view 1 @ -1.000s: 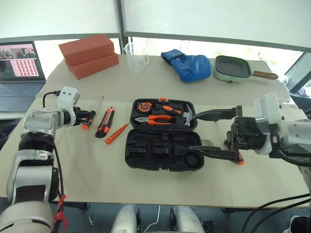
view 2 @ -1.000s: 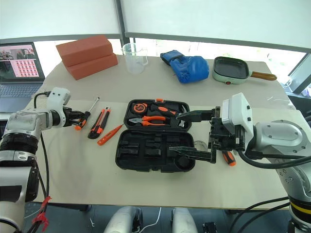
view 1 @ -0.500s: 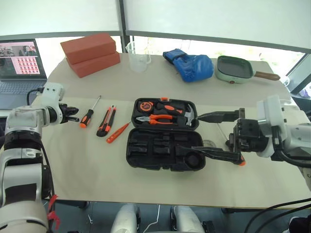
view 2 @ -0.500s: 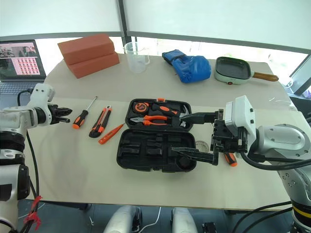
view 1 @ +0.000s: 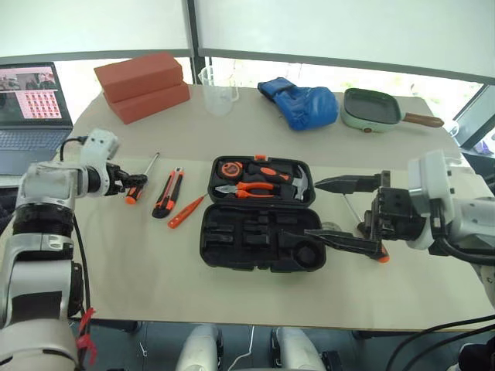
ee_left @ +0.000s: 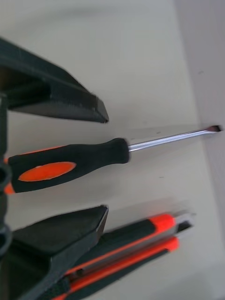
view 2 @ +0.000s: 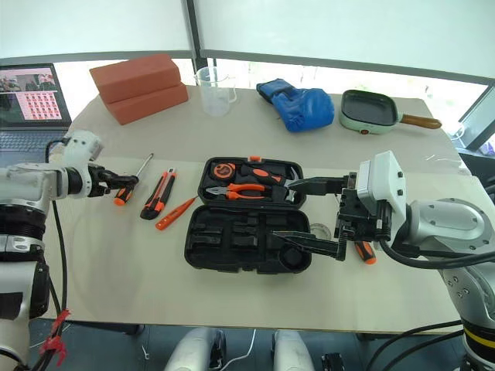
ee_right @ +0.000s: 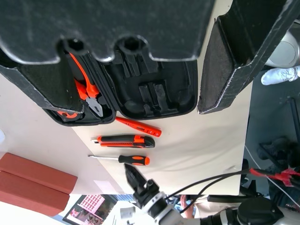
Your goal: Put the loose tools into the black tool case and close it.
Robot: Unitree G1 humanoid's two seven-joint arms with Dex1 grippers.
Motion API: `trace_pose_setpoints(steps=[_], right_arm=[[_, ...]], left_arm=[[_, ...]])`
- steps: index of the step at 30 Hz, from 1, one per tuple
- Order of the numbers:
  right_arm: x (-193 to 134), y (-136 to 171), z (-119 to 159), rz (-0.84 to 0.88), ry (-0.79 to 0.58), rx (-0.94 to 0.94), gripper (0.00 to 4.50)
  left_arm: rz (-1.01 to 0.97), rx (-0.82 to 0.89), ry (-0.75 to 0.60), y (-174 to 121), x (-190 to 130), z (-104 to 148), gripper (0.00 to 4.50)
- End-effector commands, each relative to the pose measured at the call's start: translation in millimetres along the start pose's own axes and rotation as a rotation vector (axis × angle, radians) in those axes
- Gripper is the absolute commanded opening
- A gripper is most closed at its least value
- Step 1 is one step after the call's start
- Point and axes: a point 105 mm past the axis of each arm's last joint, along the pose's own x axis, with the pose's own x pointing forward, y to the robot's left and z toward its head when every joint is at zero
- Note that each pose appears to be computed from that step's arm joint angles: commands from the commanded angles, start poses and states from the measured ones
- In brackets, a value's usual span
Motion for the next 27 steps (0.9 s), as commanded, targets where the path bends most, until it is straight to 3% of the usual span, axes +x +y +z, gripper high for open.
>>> trace_pose_setpoints(steps=[1, 9, 10, 11, 16, 19, 23, 27], right_arm=[[0.5, 2.0, 11.0, -0.004, -0.031, -0.046, 4.50], [2.8, 2.8, 13.1, -0.006, -0.039, -0.043, 4.50], [2.6, 3.0, 12.9, -0.006, -0.037, -0.043, 4.50], [2.4, 3.2, 12.7, -0.007, -0.035, -0.043, 4.50], [1.5, 4.5, 11.6, -0.007, -0.026, -0.044, 4.50], [1.3, 4.7, 10.8, -0.008, -0.022, -0.043, 4.50], [-0.7, 3.1, 9.0, -0.015, -0.013, -0.035, 4.50], [-7.4, -0.3, 2.1, -0.035, 0.006, 0.014, 4.50]], left_arm=[[0.045, 0.041, 0.042, 7.0, 1.1, -4.7, 4.42], [0.044, 0.001, 0.088, 5.8, 16.0, -21.0, 4.42], [0.039, 0.000, 0.081, 5.6, 16.4, -20.4, 3.88], [0.031, 0.002, 0.076, 5.2, 16.4, -20.1, 3.69], [0.033, 0.001, 0.049, 8.8, 12.6, -15.2, 1.89], [0.046, 0.004, -0.035, 15.8, 3.4, 2.1, 0.89], [-0.036, 0.148, -0.246, 4.2, -13.0, 48.0, 0.88], [-0.199, 0.418, -0.413, -40.8, -33.0, 93.2, 0.88]])
